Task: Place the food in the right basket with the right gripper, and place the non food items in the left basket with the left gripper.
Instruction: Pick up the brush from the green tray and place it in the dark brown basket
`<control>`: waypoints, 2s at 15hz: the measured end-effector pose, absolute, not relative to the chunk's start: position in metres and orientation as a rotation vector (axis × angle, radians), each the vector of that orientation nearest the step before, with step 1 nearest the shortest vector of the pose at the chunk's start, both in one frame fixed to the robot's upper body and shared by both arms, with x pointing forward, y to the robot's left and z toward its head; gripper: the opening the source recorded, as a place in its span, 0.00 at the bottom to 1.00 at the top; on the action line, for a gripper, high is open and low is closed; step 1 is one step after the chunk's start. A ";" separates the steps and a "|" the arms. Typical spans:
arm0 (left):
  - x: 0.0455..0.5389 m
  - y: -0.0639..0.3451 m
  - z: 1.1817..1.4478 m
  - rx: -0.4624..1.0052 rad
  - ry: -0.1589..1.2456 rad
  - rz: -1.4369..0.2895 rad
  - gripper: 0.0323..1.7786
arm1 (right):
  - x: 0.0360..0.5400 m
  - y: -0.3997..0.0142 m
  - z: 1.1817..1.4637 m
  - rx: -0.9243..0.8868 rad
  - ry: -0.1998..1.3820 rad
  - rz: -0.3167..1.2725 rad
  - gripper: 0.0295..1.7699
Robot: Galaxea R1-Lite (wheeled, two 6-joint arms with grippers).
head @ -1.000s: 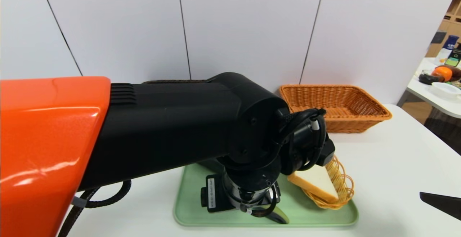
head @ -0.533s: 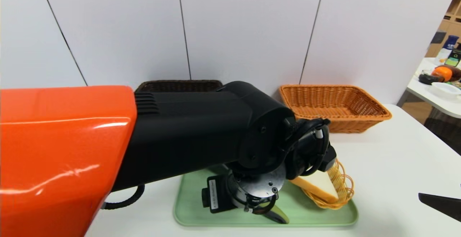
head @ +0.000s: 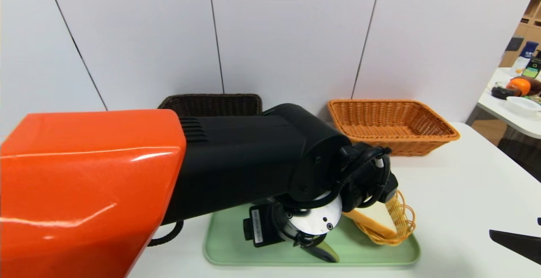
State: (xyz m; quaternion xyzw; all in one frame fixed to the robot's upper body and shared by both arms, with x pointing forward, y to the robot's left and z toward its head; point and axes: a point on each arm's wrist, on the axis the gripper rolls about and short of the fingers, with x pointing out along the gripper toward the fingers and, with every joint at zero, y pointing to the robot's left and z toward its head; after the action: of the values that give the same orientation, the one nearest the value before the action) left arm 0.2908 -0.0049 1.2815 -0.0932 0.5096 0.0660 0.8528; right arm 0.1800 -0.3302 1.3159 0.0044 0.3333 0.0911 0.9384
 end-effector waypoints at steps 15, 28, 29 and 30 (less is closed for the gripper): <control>0.315 -0.009 1.261 -0.254 1.099 0.157 0.95 | 0.180 -0.330 1.314 0.006 0.693 0.187 0.96; 0.316 -0.010 1.256 -0.258 1.105 0.180 0.95 | 0.183 -0.330 1.311 0.007 0.708 0.188 0.96; 0.316 -0.010 1.256 -0.263 1.105 0.182 0.95 | 0.183 -0.330 1.311 0.007 0.710 0.189 0.96; 0.316 -0.010 1.256 -0.265 1.105 0.184 0.95 | 0.183 -0.330 1.311 0.007 0.710 0.191 0.96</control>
State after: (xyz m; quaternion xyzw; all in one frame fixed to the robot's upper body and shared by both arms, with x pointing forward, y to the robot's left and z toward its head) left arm 0.3158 -0.0102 1.2558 -0.1255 0.5224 0.0868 0.8389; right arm 0.1828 -0.3299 1.3111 0.0034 0.3470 0.0933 0.9332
